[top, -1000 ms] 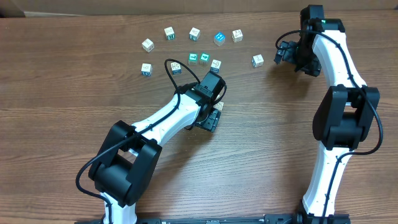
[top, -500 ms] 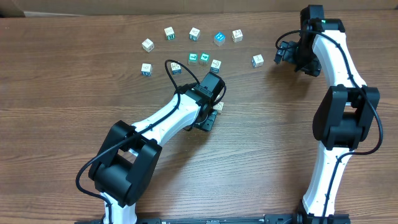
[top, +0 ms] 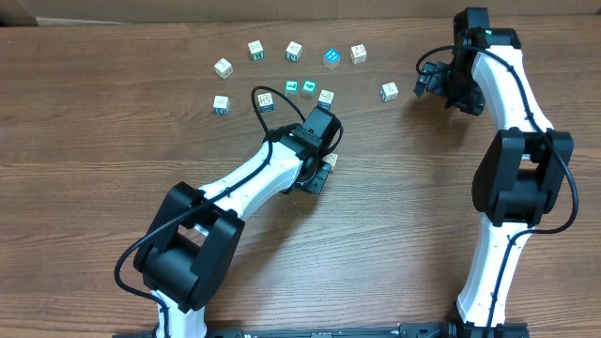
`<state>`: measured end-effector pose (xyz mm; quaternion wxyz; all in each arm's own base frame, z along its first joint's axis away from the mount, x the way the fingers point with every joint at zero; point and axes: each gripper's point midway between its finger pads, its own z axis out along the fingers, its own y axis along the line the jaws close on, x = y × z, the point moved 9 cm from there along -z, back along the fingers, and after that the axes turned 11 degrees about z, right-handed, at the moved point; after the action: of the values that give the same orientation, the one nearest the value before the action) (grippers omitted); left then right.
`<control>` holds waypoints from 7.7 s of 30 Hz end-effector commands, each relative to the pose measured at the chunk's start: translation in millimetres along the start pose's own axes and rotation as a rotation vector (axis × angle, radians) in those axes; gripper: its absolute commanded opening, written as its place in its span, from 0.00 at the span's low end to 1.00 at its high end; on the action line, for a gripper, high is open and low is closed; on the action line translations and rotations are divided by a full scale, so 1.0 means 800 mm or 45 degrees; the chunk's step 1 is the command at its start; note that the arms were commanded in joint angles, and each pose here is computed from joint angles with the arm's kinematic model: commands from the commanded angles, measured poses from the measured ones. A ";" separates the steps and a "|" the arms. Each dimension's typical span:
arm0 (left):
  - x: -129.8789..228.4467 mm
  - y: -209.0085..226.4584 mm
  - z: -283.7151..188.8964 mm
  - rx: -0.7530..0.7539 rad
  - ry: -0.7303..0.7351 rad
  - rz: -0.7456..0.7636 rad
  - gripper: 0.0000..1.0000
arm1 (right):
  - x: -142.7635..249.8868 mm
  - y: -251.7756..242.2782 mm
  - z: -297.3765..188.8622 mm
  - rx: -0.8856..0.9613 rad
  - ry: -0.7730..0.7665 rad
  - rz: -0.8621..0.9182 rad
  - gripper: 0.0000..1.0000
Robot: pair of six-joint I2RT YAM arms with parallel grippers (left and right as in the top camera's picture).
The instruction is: Form a circle
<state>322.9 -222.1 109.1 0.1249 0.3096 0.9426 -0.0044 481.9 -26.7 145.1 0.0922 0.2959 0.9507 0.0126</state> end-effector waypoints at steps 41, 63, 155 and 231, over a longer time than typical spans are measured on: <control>-0.005 0.001 0.009 -0.052 -0.051 0.120 0.31 | -0.007 0.003 -0.021 -0.030 -0.053 0.007 1.00; -0.006 0.001 0.009 -0.053 -0.061 0.119 0.25 | -0.007 0.003 -0.021 -0.030 -0.053 0.007 1.00; -0.063 -0.065 0.026 -0.004 -0.163 0.004 0.04 | -0.007 0.003 -0.021 -0.030 -0.054 0.007 1.00; -0.093 0.024 -0.090 -0.041 0.005 -0.162 0.04 | -0.007 0.003 -0.021 -0.030 -0.054 0.007 1.00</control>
<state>362.7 -257.2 190.5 0.1223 0.2715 0.9545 0.0161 481.8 -26.6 144.9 0.0918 0.2959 0.9507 0.0127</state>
